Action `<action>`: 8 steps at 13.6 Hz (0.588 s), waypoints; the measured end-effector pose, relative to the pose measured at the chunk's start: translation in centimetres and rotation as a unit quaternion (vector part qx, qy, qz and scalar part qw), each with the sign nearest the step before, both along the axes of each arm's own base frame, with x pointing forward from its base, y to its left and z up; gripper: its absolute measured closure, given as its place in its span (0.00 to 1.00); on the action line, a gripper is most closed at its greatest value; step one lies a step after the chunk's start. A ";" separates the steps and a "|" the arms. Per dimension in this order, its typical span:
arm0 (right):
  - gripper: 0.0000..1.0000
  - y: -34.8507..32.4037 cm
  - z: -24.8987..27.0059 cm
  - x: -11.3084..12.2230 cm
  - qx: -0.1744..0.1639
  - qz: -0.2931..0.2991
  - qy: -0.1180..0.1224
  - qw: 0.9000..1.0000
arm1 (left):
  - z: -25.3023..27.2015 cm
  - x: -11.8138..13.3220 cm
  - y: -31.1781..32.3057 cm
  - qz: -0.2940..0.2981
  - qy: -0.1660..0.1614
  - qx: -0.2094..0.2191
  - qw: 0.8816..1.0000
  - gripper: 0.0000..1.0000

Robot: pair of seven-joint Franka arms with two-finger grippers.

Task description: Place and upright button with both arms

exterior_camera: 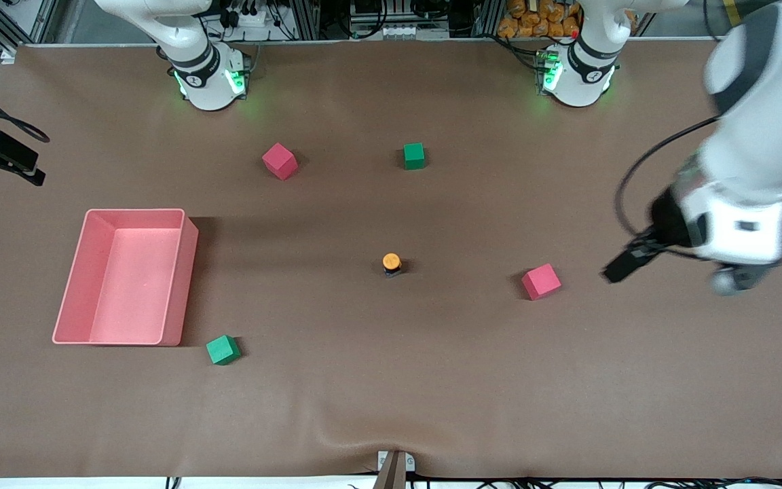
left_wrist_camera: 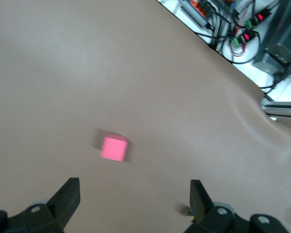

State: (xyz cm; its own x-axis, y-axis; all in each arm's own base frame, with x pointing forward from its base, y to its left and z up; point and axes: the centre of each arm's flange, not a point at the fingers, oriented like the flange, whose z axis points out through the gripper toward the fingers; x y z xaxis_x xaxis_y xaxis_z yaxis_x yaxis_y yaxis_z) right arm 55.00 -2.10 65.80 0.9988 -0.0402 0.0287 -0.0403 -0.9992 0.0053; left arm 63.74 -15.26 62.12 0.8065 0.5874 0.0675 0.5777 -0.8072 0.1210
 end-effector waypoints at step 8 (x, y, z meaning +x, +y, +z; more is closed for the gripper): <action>0.00 0.0 0.0 0.0 0.000 0.000 0.000 1.000 | 5.7 -3.5 8.6 -0.076 0.006 0.028 0.997 0.00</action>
